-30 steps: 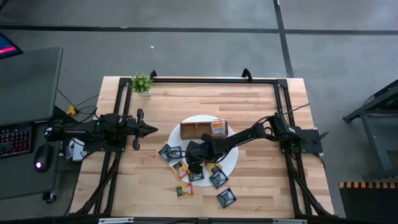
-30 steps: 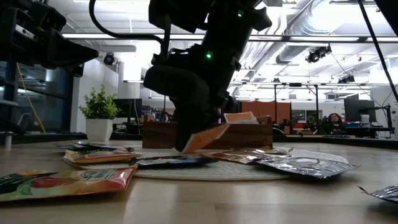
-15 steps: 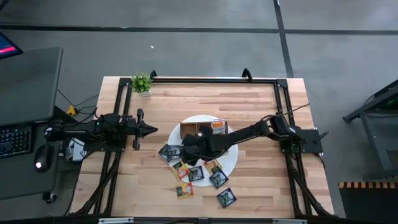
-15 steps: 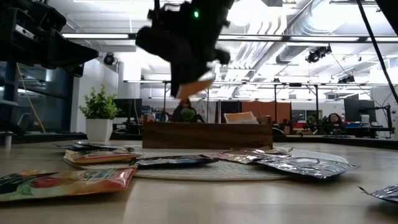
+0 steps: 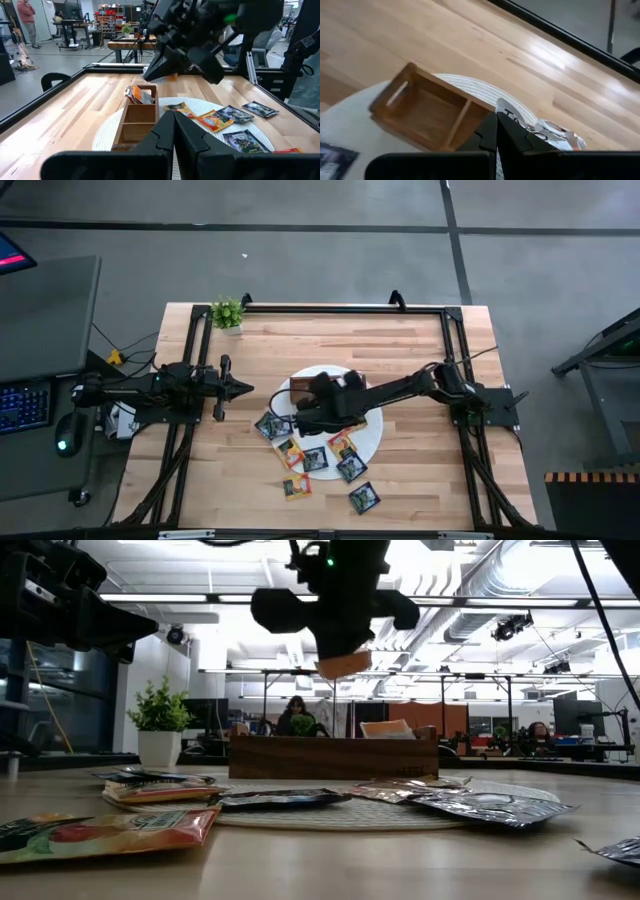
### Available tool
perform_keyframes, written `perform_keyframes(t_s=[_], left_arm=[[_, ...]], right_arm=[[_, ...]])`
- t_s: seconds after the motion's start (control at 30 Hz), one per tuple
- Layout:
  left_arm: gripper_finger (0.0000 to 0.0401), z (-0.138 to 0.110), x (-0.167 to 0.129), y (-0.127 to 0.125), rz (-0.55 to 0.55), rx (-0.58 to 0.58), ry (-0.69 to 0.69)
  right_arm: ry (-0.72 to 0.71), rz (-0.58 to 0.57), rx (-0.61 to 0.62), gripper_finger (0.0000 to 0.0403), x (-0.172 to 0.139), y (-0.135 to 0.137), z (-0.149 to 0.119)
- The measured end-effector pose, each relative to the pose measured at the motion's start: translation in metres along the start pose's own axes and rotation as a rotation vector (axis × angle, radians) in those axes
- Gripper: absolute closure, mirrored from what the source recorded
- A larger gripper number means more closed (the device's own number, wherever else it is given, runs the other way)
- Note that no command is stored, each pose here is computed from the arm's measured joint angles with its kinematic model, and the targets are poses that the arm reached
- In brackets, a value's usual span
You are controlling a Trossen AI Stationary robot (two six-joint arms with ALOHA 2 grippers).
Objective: Pick & Place Tea
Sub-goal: Put the white tea bag into the right section of the wooden organizer
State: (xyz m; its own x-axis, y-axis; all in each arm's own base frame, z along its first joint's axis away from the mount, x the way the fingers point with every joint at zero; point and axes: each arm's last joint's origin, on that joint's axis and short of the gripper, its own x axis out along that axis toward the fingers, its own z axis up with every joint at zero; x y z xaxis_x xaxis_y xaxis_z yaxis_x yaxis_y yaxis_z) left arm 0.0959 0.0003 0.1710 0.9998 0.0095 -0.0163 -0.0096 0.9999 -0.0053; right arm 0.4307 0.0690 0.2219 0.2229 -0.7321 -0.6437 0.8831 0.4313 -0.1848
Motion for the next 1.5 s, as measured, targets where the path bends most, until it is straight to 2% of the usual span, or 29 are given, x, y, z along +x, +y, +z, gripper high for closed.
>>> perform_keyframes(t_s=[0.13,0.27,0.47,0.67,0.8,1.03,1.3,1.5], left_arm=[[0.0400,0.000,0.000,0.000,0.000,0.000,0.000],[0.0400,0.000,0.000,0.000,0.000,0.000,0.000],[0.0400,0.000,0.000,0.000,0.000,0.000,0.000],[0.0400,0.000,0.000,0.000,0.000,0.000,0.000],[0.0400,0.000,0.000,0.000,0.000,0.000,0.000],[0.0400,0.000,0.000,0.000,0.000,0.000,0.000],[0.0400,0.000,0.000,0.000,0.000,0.000,0.000],[0.0400,0.000,0.000,0.000,0.000,0.000,0.000]], right_arm=[[0.024,-0.020,-0.020,0.0403,0.006,-0.005,-0.009],[0.043,-0.007,0.032,0.0403,0.005,-0.019,-0.015],[0.089,0.040,0.093,0.0403,0.008,-0.048,-0.023],[0.122,0.130,0.061,0.0403,0.023,-0.066,-0.033],[0.113,0.176,-0.013,0.0403,0.035,-0.069,-0.039],[0.063,0.156,-0.104,0.0403,0.044,-0.074,-0.039],[-0.037,0.076,-0.110,0.0403,0.049,-0.077,-0.032],[-0.049,0.118,-0.086,0.0403,0.060,-0.078,-0.043]])
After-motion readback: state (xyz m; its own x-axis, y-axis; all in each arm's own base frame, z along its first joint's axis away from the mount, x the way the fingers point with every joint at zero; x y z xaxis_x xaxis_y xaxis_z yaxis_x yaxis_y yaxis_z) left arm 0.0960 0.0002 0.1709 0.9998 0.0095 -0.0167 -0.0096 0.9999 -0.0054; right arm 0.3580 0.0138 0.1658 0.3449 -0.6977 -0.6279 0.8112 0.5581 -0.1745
